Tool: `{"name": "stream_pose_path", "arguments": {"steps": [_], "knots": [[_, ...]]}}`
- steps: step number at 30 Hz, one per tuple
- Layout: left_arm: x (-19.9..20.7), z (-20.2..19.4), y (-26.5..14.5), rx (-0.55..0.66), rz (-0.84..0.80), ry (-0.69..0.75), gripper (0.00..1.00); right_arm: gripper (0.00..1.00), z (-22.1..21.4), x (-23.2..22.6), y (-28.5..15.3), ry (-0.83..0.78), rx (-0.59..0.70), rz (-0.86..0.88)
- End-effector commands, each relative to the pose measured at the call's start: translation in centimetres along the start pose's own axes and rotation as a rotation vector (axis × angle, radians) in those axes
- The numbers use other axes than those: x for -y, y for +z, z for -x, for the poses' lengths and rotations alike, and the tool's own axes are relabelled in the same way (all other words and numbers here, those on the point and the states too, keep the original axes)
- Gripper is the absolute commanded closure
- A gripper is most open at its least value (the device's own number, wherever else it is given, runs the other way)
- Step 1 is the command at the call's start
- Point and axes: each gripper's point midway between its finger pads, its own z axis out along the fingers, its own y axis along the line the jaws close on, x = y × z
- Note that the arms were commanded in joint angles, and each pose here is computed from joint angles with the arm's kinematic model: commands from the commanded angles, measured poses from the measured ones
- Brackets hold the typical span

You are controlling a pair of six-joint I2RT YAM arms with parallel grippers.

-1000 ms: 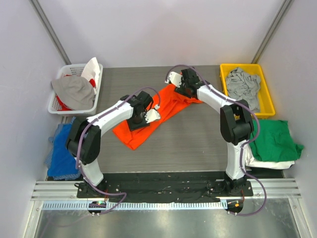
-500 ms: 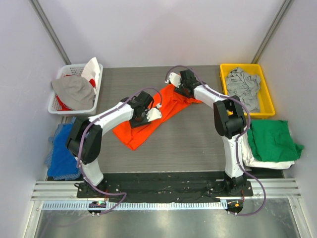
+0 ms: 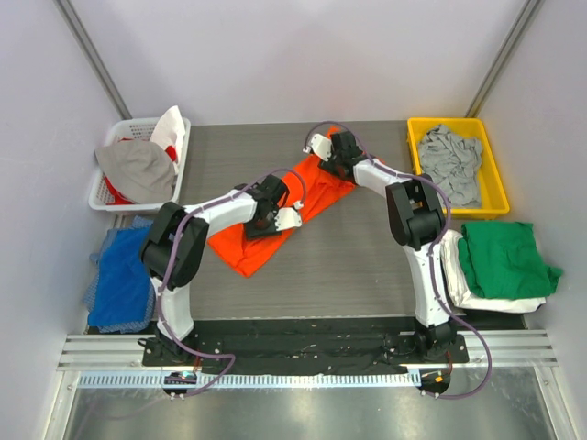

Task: Fold and stack the t-shirts
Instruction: Fold the tshirt

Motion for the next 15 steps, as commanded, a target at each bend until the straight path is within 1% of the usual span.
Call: {"name": "stream_pose_path", "arguments": {"steps": [1,6,7,8,10,15], "knots": [[0.0,-0.4,1.3,0.001,-0.04,0.057,0.55,0.36,0.0,1.9,1.8,0.013,0.026,-0.053],[1.2,-0.6,1.7,-0.011,-0.112,0.08,0.56,0.36,-1.3,1.9,3.9,-0.025,0.007,-0.062],[1.2,-0.5,1.6,-0.011,-0.117,0.082,0.56,0.36,-1.4,2.7,4.0,-0.034,0.009,-0.08],[1.5,-0.3,1.6,-0.009,-0.13,0.087,0.56,0.37,-1.8,2.3,4.6,-0.044,0.002,-0.074],[2.1,-0.2,1.4,-0.017,-0.15,0.103,0.56,0.36,-1.5,3.2,4.9,-0.059,0.013,-0.099],[3.7,0.9,1.2,-0.015,-0.186,0.15,0.55,0.36,-1.4,3.2,6.2,-0.079,0.023,-0.102]]}}
